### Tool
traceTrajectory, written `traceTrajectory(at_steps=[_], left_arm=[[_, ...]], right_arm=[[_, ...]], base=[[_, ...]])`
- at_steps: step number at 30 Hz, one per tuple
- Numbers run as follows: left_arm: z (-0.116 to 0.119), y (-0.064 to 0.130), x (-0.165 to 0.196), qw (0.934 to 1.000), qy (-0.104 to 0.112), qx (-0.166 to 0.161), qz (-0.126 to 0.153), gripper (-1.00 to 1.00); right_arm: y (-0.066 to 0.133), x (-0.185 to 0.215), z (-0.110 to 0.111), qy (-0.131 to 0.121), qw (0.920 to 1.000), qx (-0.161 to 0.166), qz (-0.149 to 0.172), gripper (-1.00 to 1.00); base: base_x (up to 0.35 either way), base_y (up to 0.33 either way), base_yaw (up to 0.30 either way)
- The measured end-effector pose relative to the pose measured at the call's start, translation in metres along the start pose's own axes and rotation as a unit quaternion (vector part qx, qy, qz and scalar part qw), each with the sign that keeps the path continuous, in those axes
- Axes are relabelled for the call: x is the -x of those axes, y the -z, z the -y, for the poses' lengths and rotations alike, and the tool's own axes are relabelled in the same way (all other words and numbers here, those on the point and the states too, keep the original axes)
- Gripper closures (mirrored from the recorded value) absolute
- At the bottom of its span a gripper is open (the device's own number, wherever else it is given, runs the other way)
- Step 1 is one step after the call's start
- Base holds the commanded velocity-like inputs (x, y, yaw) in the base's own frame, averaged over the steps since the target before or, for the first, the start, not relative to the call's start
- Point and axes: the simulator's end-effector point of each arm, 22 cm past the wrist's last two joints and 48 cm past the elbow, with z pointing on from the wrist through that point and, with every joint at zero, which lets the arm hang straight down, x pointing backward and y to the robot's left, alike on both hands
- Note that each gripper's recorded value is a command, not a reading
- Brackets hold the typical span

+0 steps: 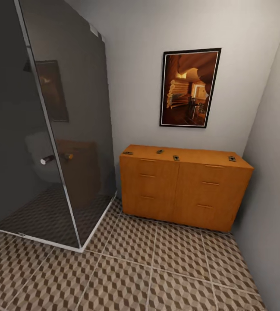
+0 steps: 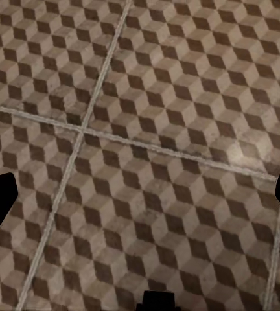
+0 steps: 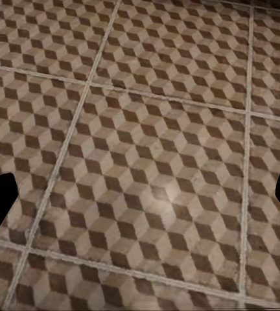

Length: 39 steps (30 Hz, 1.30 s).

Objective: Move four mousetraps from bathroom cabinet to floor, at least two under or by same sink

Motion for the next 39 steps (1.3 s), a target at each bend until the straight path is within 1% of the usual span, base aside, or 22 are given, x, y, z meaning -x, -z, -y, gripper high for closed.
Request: traceTrajectory(at_steps=[25, 30, 39], left_arm=[[-0.0003, 0.0, 0.0, 1.0, 0.0, 0.0, 0.0, -1.0], [-0.0001, 0.0, 0.0, 1.0, 0.0, 0.0, 0.0, -1.0], [-0.0004, 0.0, 0.0001, 1.0, 0.0, 0.0, 0.0, -1.0]], right_arm=[[0.0, 0.0001, -0.0002, 0.0, 1.0, 0.0, 0.0, -1.0], [-0.0001, 0.0001, -0.0002, 0.0, 1.0, 0.0, 0.0, -1.0], [-0.0001, 0.0001, -0.0001, 0.0, 1.0, 0.0, 0.0, -1.0]], base=[[0.0, 0.0, -0.291], [0.0, 0.0, -0.123], [0.0, 0.0, -0.018]])
